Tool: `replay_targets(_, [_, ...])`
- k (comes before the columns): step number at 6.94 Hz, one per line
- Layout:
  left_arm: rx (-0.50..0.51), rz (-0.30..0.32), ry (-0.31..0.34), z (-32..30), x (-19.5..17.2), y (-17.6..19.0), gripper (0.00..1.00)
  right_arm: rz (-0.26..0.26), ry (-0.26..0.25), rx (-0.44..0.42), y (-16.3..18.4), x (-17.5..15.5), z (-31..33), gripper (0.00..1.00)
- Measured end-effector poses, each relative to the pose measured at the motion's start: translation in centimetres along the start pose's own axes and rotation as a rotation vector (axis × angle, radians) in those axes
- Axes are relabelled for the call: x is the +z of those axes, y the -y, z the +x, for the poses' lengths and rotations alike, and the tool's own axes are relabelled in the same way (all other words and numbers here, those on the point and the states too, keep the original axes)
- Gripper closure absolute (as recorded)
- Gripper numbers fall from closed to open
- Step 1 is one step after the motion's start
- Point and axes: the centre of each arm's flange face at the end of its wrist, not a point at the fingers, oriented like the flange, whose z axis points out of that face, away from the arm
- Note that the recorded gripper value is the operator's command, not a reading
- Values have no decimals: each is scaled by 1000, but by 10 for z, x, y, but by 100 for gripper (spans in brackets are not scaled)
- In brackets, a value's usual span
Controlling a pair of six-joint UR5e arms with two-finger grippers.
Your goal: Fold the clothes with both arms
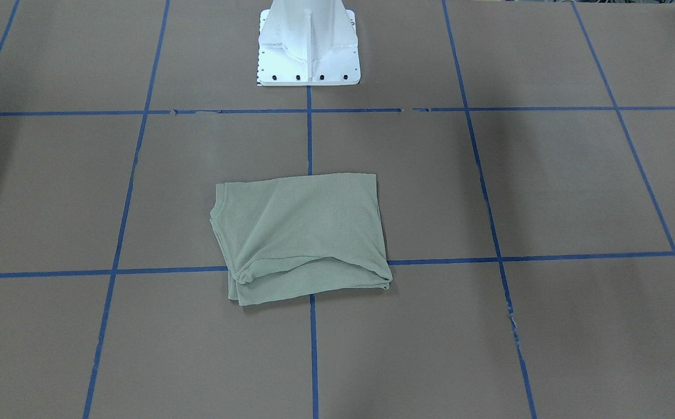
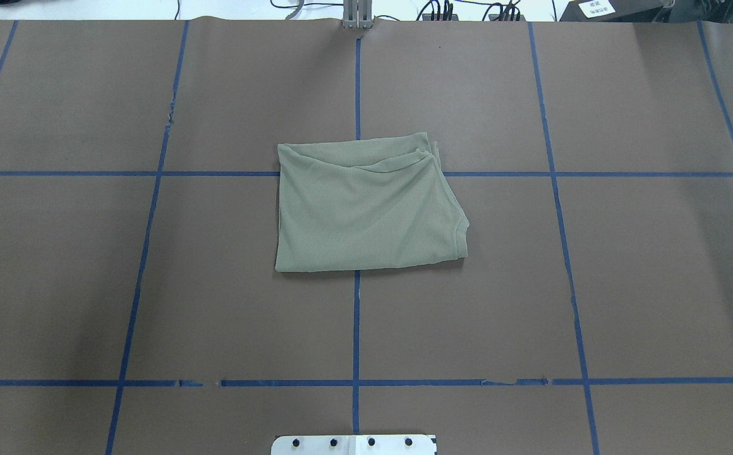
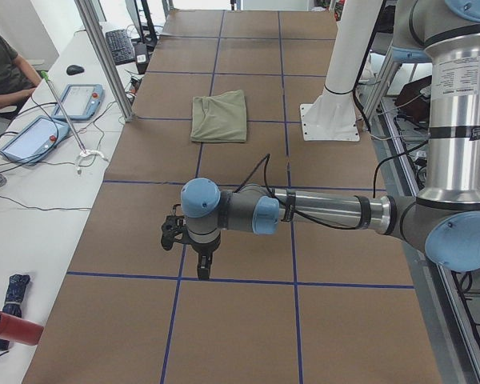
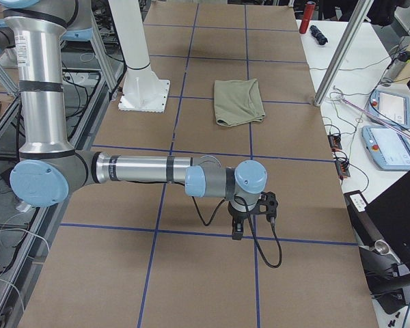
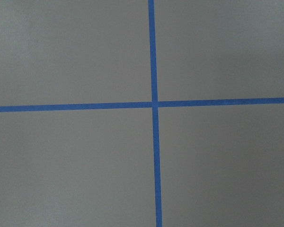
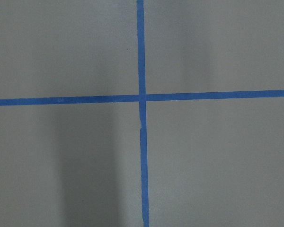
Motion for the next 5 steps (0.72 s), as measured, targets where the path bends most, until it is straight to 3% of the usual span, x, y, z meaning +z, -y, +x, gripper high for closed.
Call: replay_targets(5, [-43,-46,-1,1,-1,-8,0,-8,1,7,-5,4,4,0])
